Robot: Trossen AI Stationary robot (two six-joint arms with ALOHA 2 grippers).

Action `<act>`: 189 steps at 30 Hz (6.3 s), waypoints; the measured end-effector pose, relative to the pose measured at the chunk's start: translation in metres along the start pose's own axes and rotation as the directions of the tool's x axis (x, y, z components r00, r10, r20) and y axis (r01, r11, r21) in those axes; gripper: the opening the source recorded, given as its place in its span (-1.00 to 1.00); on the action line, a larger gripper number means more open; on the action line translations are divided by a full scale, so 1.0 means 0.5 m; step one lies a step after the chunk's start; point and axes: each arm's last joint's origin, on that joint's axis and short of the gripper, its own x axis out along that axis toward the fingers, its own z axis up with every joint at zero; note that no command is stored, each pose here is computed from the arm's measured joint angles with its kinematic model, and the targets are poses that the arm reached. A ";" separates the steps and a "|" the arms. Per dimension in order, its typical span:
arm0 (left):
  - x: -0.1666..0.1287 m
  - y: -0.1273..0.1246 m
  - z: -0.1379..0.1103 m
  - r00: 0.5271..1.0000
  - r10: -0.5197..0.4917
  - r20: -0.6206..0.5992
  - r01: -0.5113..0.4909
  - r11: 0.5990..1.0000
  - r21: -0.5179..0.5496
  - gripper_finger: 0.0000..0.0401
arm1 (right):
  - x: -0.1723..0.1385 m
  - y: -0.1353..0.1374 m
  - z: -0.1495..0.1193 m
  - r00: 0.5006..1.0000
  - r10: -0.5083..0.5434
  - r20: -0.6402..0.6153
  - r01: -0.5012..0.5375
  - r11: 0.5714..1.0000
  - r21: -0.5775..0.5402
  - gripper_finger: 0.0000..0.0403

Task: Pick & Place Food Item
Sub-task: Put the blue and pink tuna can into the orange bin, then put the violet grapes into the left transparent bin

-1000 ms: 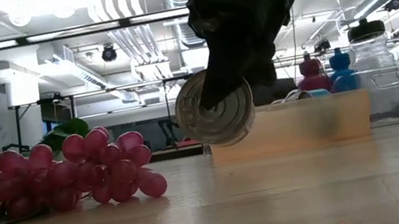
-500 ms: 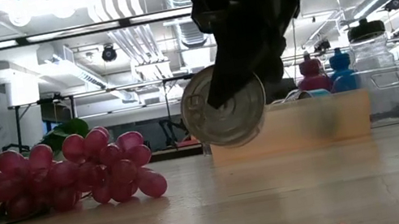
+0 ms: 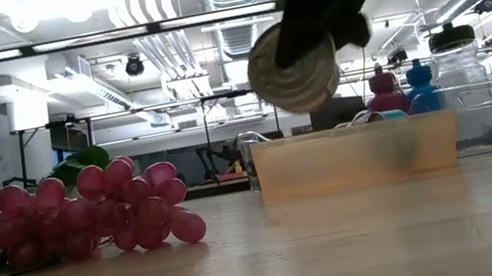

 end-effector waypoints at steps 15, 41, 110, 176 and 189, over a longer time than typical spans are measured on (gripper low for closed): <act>0.000 0.000 0.000 1.000 0.000 0.000 0.000 1.000 0.000 -0.86 | 0.001 -0.135 0.035 0.907 -0.421 -0.024 0.391 0.819 0.421 -0.09; 0.000 0.000 0.000 1.000 -0.003 -0.001 0.003 1.000 0.000 -0.86 | 0.066 -0.220 0.036 0.844 -0.479 -0.242 0.534 0.699 0.476 -0.09; 0.000 0.000 0.000 1.000 -0.003 -0.001 0.003 1.000 0.000 -0.86 | 0.011 -0.215 0.036 0.861 -0.483 -0.158 0.490 0.706 0.511 0.21; -0.020 -0.045 -0.021 0.983 -0.183 -0.016 0.183 0.981 0.070 -0.86 | -0.121 0.074 -0.148 0.925 -0.003 0.380 0.028 0.998 -0.060 0.18; 0.012 -0.031 -0.058 0.985 -0.160 -0.070 0.159 0.987 -0.016 -0.84 | -0.121 0.074 -0.148 0.925 -0.003 0.380 0.033 0.997 -0.073 0.22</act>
